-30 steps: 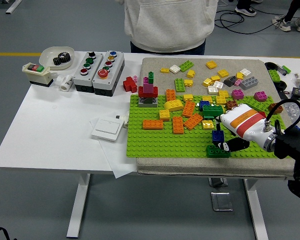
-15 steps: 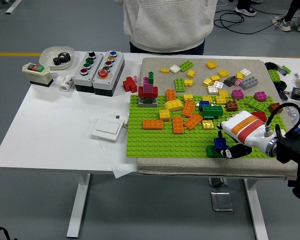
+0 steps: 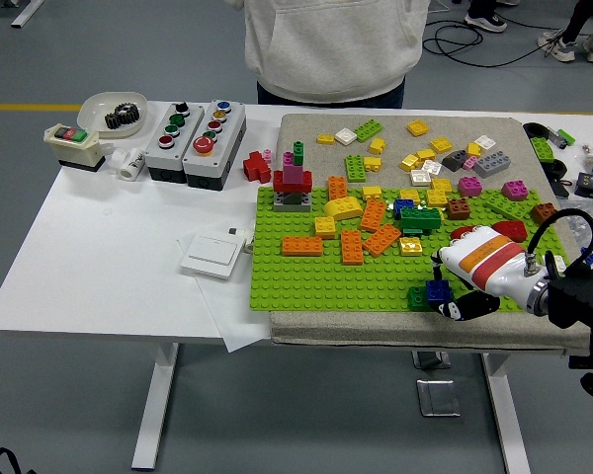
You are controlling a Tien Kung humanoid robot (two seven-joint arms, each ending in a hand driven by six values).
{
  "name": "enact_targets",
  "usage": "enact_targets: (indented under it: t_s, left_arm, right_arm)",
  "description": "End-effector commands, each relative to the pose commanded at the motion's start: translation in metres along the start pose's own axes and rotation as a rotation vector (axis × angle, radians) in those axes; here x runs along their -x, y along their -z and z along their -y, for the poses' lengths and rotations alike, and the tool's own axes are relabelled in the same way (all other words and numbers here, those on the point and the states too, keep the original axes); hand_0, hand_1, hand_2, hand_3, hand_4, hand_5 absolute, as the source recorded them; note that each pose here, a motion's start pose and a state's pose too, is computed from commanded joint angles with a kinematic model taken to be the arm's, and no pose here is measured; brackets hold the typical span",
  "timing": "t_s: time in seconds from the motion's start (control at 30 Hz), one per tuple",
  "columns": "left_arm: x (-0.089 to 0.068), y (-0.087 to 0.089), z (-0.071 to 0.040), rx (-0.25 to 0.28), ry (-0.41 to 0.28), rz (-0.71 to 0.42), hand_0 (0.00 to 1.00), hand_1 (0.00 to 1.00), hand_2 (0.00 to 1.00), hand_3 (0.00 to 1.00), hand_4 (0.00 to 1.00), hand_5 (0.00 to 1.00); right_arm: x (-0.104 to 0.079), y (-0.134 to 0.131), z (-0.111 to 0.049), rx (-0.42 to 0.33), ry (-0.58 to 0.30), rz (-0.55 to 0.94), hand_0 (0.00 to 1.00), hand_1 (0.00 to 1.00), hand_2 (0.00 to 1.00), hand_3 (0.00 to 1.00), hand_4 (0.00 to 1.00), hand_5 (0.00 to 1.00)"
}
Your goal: Pick up the brick,pile it on top of brick,press brick,pick up the brick,pile it on top of brick,press brick
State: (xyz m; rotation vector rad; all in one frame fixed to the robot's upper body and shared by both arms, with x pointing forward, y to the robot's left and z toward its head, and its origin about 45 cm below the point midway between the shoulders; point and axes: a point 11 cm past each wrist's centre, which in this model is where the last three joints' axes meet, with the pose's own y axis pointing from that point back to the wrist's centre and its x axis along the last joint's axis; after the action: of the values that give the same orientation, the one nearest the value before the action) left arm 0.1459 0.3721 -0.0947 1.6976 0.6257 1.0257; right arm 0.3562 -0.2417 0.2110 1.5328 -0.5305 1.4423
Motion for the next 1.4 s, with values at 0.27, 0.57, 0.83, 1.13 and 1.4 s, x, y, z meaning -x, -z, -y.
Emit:
enact_targets:
  t_s: [0.27,0.57,0.83,1.13,1.4]
  left_arm:
    - [-0.0001,0.0,0.0,0.0,0.0,0.001,0.678,0.711,0.733,0.587,0.67,0.66]
    - [-0.0002,0.0,0.0,-0.001,0.0,0.003,0.678,0.711,0.733,0.587,0.669,0.659]
    - [-0.0001,0.0008,0.0002,-0.002,0.001,0.004,0.678,0.711,0.733,0.587,0.669,0.659]
    - [0.0002,0.0015,0.0003,-0.004,0.001,0.009,0.677,0.71,0.733,0.587,0.671,0.661]
    - [-0.0004,0.0011,0.0002,-0.004,0.001,0.012,0.676,0.71,0.733,0.588,0.671,0.661]
  right_arm:
    - [0.0026,-0.0015,0.0019,0.007,0.004,0.007,0.153,0.131,0.223,0.483,0.762,0.51]
    - [0.0042,-0.0025,0.0027,0.009,0.014,0.008,0.155,0.131,0.23,0.482,0.766,0.519]
    - [0.0057,-0.0013,0.0029,0.002,0.027,0.005,0.159,0.141,0.237,0.482,0.771,0.527]
    - [0.0049,-0.0018,0.0046,0.003,0.017,-0.002,0.17,0.159,0.28,0.496,0.791,0.541]
    - [0.004,-0.0029,0.0052,0.002,0.015,-0.012,0.169,0.164,0.29,0.501,0.799,0.544]
